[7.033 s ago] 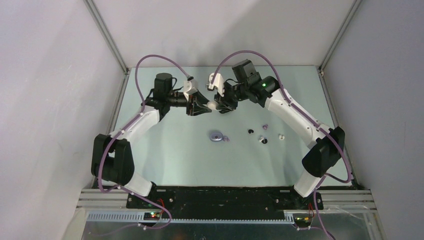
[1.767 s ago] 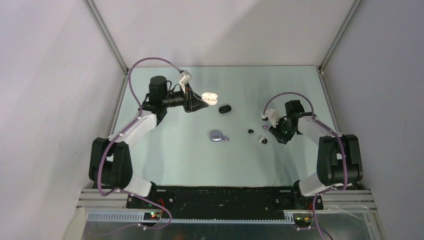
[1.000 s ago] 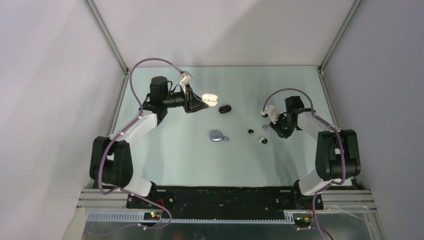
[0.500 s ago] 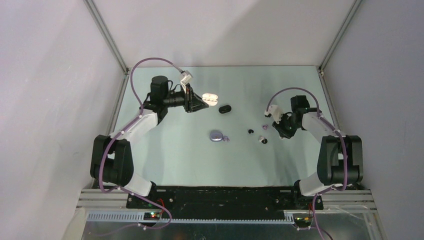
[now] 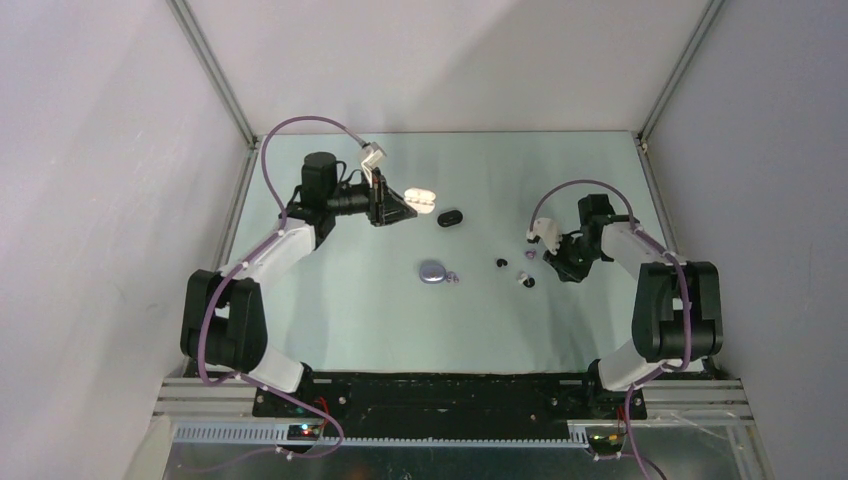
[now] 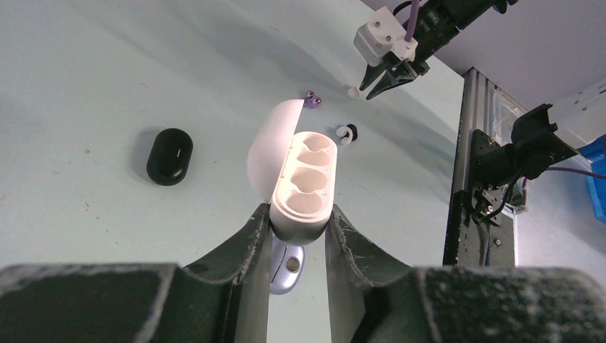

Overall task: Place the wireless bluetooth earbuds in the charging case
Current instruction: Pick up the earbud from the center of the board.

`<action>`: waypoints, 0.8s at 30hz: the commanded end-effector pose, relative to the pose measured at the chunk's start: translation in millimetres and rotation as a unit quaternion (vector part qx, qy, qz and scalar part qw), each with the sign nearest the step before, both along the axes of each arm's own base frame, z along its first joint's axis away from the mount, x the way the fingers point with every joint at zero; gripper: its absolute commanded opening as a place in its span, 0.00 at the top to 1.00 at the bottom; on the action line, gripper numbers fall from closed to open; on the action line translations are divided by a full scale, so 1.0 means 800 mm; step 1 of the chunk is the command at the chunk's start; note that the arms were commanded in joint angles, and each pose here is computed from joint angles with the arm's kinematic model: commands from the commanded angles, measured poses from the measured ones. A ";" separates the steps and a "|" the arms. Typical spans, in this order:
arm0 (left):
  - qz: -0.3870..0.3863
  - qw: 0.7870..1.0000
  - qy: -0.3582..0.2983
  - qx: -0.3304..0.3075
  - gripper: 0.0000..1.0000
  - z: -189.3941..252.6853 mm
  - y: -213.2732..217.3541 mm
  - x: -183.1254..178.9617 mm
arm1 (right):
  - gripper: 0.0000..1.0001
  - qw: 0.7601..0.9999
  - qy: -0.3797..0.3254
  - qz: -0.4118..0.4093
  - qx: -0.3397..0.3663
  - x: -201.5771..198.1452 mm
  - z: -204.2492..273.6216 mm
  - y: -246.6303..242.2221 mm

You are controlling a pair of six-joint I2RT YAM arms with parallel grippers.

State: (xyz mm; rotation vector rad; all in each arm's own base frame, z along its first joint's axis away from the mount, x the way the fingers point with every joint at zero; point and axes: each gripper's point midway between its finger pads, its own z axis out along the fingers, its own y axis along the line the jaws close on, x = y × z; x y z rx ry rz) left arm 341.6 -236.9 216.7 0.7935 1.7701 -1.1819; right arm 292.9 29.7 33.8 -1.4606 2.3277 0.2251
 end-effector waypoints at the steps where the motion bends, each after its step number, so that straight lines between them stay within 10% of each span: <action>1: 0.002 0.999 -0.041 -0.002 0.98 0.026 0.002 0.012 | 0.75 1.000 -0.017 0.015 -0.012 0.017 0.003 -0.005; 24: 0.009 0.999 -0.034 0.005 0.98 0.023 0.004 0.011 | 0.72 0.998 -0.047 0.014 -0.028 0.042 -0.003 -0.015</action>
